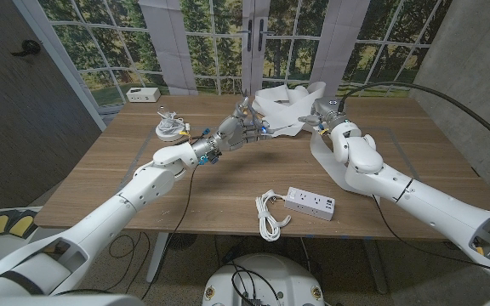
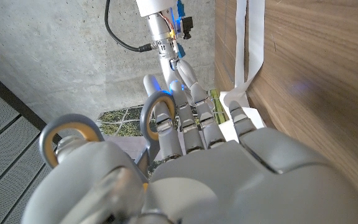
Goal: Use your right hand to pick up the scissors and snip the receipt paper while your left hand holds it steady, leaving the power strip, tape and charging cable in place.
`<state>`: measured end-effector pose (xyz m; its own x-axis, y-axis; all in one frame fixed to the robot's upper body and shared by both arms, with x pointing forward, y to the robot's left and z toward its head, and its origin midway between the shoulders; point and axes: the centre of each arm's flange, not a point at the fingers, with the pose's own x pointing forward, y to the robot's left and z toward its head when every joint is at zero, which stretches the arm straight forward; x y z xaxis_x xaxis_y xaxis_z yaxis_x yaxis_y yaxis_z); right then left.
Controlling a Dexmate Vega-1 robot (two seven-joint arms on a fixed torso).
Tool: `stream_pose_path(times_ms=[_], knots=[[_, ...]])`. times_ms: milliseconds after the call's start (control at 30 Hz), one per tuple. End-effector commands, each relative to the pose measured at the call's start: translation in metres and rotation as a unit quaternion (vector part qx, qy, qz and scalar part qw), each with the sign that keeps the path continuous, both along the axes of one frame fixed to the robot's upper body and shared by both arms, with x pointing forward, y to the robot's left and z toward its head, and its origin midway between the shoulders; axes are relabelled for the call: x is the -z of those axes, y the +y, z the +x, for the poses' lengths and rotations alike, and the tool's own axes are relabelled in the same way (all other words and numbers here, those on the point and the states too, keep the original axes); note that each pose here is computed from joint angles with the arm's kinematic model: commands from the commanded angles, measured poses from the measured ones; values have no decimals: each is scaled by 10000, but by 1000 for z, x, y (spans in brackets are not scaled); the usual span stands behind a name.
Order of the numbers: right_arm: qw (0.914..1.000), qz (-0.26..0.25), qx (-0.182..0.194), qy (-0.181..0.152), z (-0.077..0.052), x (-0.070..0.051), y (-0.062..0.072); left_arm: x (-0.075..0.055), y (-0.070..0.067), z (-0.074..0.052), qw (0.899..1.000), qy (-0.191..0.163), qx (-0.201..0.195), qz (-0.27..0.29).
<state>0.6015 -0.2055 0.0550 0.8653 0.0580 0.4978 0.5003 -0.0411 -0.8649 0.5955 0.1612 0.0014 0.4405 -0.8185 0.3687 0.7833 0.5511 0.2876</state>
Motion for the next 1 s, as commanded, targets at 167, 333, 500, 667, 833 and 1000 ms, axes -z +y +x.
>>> stream_pose_path(times_ms=[167, 333, 500, 667, 833, 1000], knots=[[10000, -7, -6, -81, 0, 0, 8, -1, -3, -1, 9999, -70, 94, 29], [10000, -4, 8, -78, 0, 4, 10, 0, -3, -2, 9998, -112, 124, 104], [10000, 26, -15, -10, 1, 6, 11, 0, -3, -2, 9998, -110, 151, 121], [10000, -9, 4, 12, 2, 7, 12, 0, -3, -2, 9996, -131, 194, 158], [10000, -53, 39, 73, 3, 9, 13, 1, -3, -2, 9997, -117, 177, 153], [9998, -77, 79, 161, 5, 10, 15, 1, -2, -2, 9996, -142, 190, 179]])
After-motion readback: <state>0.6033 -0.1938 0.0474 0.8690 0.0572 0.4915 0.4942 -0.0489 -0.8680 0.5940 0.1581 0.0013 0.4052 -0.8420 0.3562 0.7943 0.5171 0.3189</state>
